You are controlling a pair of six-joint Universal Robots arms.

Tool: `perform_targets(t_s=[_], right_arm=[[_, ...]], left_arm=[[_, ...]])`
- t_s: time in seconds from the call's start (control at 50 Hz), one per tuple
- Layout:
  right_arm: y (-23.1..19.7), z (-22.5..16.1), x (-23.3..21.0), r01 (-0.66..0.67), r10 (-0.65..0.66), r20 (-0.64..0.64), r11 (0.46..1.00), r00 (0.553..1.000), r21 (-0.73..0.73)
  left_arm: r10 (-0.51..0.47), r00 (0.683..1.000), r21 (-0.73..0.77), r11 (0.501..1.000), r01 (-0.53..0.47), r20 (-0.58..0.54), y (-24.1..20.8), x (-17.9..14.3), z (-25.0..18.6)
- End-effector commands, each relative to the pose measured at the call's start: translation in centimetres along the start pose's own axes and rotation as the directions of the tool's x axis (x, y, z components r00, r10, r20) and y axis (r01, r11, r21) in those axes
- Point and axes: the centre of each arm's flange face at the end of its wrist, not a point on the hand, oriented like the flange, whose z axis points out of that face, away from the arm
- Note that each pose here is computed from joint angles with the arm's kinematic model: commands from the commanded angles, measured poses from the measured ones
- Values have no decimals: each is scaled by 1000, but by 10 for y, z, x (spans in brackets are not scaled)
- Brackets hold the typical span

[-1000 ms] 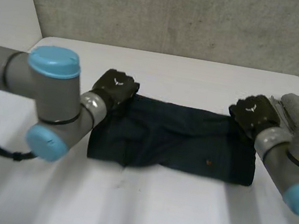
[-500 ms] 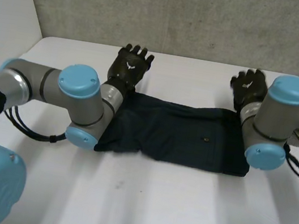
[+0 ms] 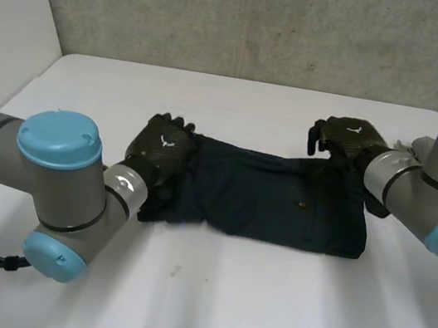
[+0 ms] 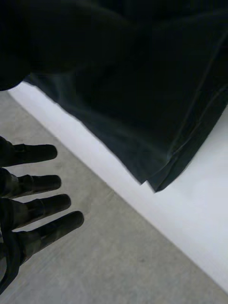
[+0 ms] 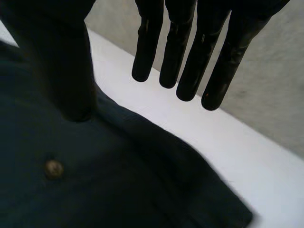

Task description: Fold the laundry.

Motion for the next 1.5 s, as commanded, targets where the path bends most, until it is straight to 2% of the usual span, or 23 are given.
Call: perform_targets(t_s=[0.02,0.24,0.4,0.56,0.72,0.84,1.04,1.12,1.22,1.3,1.38,1.5], right_arm=[[27,42,9,-207,211,77,976,974,-60],[69,83,37,-269,271,-10,950,962,-155],[52,83,51,-242,234,-81,965,969,-100],[16,61,49,-226,222,-69,972,973,-70],[-1,24,41,-208,207,-17,972,978,-108],[12,-6,43,-157,153,-40,972,987,-175],[57,-41,41,-75,51,-162,987,985,-144],[74,-44,34,-61,38,-165,989,986,-138],[80,-45,28,-55,32,-164,989,986,-137],[84,-42,28,-49,26,-163,989,986,-137],[90,-36,30,-13,-9,-179,993,984,-120],[105,-27,35,53,-83,-207,988,975,-148]], left_arm=[[26,1000,-48,999,-27,-8,20,2,7],[147,989,-73,986,-148,-29,29,6,5],[241,969,-85,966,-245,-56,33,11,0],[369,926,-88,923,-375,-75,35,13,-4],[377,924,-81,921,-380,-59,32,9,-1],[378,924,-96,919,-381,-48,36,2,1],[337,942,-97,937,-335,-1,25,-15,-7],[260,965,-75,963,-258,21,15,-18,-9],[144,988,-34,989,-142,56,0,-26,-11],[77,995,-16,997,-76,70,-6,-30,-12],[30,997,-8,1000,-29,76,-8,-31,-13],[11,997,-13,1000,-10,72,-5,-30,-13]])
